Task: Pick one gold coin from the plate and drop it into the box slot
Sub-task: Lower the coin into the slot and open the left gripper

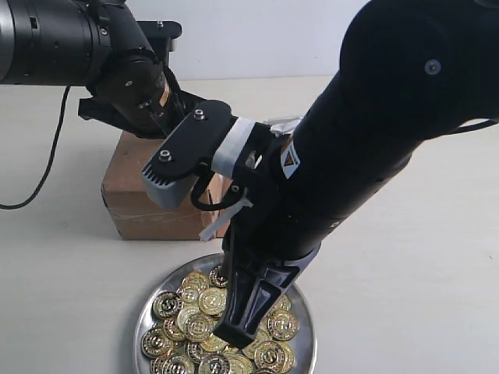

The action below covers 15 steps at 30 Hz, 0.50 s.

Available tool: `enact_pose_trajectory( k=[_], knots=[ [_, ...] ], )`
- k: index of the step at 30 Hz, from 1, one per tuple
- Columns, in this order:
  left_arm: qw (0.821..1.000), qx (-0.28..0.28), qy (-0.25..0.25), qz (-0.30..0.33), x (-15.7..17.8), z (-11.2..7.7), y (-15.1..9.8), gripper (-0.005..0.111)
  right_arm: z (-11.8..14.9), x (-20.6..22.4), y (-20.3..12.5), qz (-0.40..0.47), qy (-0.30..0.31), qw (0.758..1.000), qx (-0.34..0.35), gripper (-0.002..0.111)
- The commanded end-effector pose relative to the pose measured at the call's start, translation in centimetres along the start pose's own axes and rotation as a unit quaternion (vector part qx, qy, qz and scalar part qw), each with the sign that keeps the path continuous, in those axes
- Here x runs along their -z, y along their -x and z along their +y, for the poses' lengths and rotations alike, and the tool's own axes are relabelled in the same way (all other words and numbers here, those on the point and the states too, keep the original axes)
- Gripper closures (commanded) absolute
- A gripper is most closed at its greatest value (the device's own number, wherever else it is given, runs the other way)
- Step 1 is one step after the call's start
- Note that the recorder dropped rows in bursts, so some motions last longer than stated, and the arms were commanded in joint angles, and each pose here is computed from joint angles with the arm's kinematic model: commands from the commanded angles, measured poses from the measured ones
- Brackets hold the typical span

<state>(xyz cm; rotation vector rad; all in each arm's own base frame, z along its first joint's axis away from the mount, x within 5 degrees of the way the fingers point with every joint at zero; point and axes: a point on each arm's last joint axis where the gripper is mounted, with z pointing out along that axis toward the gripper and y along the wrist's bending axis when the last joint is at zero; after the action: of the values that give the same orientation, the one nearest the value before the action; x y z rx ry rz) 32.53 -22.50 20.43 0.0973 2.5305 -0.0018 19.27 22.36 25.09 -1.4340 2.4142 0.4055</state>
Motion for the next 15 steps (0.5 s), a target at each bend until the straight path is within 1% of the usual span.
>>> enact_pose_trajectory(
  k=[1,15],
  knots=[
    [1.000,-0.009,0.001,0.000,0.13,-0.10,0.03,0.107,0.11,0.40,0.18,-0.007,0.000,1.000,0.001,0.108],
    [1.000,-0.016,0.014,0.003,-0.09,0.07,-0.08,0.107,0.12,0.40,0.16,-0.006,0.001,1.000,0.001,0.108]
  ],
)
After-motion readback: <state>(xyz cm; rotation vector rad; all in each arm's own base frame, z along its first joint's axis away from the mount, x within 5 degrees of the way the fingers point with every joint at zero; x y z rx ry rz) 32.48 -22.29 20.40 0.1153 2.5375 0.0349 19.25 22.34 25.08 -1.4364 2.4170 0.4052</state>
